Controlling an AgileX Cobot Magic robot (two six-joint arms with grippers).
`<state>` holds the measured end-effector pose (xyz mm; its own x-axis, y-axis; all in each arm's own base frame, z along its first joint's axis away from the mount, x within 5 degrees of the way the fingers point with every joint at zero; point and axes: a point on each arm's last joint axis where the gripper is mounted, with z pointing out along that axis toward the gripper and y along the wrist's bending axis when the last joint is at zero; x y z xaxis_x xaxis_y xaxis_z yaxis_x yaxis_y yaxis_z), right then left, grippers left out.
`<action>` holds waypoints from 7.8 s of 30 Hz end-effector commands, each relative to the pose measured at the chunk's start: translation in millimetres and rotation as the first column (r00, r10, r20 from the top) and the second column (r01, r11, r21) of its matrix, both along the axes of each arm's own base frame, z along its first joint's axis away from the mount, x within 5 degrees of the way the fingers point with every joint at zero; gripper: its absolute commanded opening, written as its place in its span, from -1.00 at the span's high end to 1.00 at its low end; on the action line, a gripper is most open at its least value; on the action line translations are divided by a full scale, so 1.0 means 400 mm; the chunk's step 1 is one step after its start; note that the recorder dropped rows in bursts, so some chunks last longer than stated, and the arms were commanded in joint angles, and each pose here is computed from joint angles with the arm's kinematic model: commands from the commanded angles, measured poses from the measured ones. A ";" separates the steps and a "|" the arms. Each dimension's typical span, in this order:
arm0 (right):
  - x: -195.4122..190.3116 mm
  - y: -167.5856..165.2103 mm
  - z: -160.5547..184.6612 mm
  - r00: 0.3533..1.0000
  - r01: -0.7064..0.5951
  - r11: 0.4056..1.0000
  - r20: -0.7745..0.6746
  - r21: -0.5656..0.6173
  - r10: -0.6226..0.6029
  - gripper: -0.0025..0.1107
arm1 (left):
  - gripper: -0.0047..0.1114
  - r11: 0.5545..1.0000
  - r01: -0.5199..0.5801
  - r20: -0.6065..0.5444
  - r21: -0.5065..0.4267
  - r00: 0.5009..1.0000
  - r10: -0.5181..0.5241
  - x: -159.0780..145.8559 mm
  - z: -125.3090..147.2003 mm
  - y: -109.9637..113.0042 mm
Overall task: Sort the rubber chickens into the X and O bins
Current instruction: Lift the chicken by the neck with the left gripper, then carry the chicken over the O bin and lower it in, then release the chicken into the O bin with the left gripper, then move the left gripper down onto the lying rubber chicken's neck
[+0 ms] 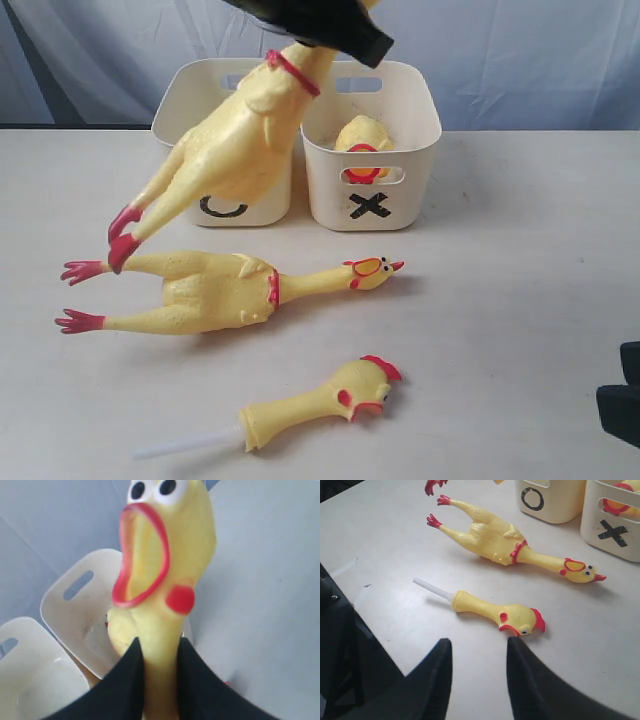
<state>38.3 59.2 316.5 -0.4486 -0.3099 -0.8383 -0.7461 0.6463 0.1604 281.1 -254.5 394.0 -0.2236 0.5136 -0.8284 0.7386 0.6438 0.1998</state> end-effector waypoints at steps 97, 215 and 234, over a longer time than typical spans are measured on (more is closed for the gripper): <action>-0.001 -0.001 -0.002 1.000 0.001 1.000 0.008 0.002 -0.001 0.34 | 0.92 0.312 -0.400 -0.221 -0.862 0.850 0.478 0.538 -0.282 0.422; -0.001 -0.001 -0.002 1.000 0.001 1.000 0.008 0.002 -0.001 0.34 | 0.77 0.850 0.384 -0.238 0.361 0.919 -0.314 -0.029 -0.410 0.048; -0.001 -0.001 -0.002 1.000 0.001 1.000 0.008 0.002 -0.001 0.34 | -0.10 0.852 0.340 -0.150 0.398 0.940 -0.305 0.024 -0.566 -0.027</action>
